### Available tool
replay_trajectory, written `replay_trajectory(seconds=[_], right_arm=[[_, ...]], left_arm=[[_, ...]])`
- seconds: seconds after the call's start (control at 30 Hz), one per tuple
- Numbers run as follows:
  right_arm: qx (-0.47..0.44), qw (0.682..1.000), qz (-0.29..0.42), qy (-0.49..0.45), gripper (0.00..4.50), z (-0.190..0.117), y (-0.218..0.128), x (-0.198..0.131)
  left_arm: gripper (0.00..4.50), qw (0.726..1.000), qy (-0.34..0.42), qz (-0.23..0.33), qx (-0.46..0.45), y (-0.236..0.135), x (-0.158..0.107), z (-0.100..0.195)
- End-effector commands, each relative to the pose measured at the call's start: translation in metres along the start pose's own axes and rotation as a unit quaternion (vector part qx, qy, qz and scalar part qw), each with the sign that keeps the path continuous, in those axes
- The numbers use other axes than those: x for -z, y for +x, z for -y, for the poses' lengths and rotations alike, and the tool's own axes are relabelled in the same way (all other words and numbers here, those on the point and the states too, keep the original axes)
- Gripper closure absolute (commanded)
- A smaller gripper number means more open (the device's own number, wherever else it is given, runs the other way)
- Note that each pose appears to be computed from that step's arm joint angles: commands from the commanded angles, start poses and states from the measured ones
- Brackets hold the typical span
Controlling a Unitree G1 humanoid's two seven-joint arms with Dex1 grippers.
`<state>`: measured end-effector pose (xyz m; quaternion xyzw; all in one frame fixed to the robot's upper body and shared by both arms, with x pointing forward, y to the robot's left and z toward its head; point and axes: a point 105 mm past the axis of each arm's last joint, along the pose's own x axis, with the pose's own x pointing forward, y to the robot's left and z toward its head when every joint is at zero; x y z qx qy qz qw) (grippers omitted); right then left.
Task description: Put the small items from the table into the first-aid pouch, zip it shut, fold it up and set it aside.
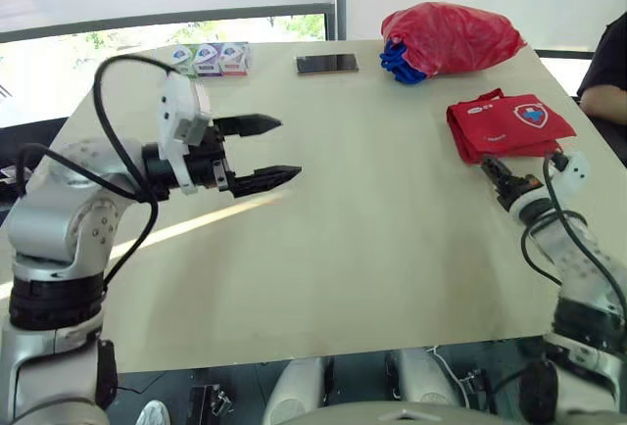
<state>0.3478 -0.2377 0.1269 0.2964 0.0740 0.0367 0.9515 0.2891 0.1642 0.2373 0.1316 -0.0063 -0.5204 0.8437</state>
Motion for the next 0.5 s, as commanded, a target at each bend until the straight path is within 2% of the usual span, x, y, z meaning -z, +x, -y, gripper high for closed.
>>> replay_trajectory(seconds=[0.03, 0.1, 0.17, 0.23, 0.4, 0.5], right_arm=[[-0.137, 0.977, -0.028, -0.163, 0.07, -0.029, -0.035, -0.004], [-0.168, 0.963, -0.049, -0.206, 0.07, -0.028, -0.048, 0.003], [-0.203, 0.932, -0.072, -0.292, 0.07, -0.022, -0.066, 0.012], [-0.242, 0.9, -0.092, -0.35, 0.07, -0.019, -0.084, 0.021], [-0.276, 0.872, -0.091, -0.394, 0.07, -0.008, -0.103, 0.023], [-0.279, 0.872, -0.088, -0.393, 0.07, -0.004, -0.107, 0.021]], left_arm=[[0.0, 1.0, -0.003, -0.004, -0.025, -0.003, 0.012, 0.015], [0.0, 0.999, -0.017, -0.006, -0.039, -0.006, 0.021, 0.018], [0.0, 0.996, -0.063, -0.002, -0.06, -0.015, 0.038, 0.023], [0.0, 0.995, -0.071, -0.031, -0.066, -0.025, 0.06, 0.035], [0.0, 0.987, -0.094, -0.078, -0.106, -0.048, 0.089, 0.046], [0.0, 0.986, -0.073, -0.09, -0.118, -0.052, 0.094, 0.051]])
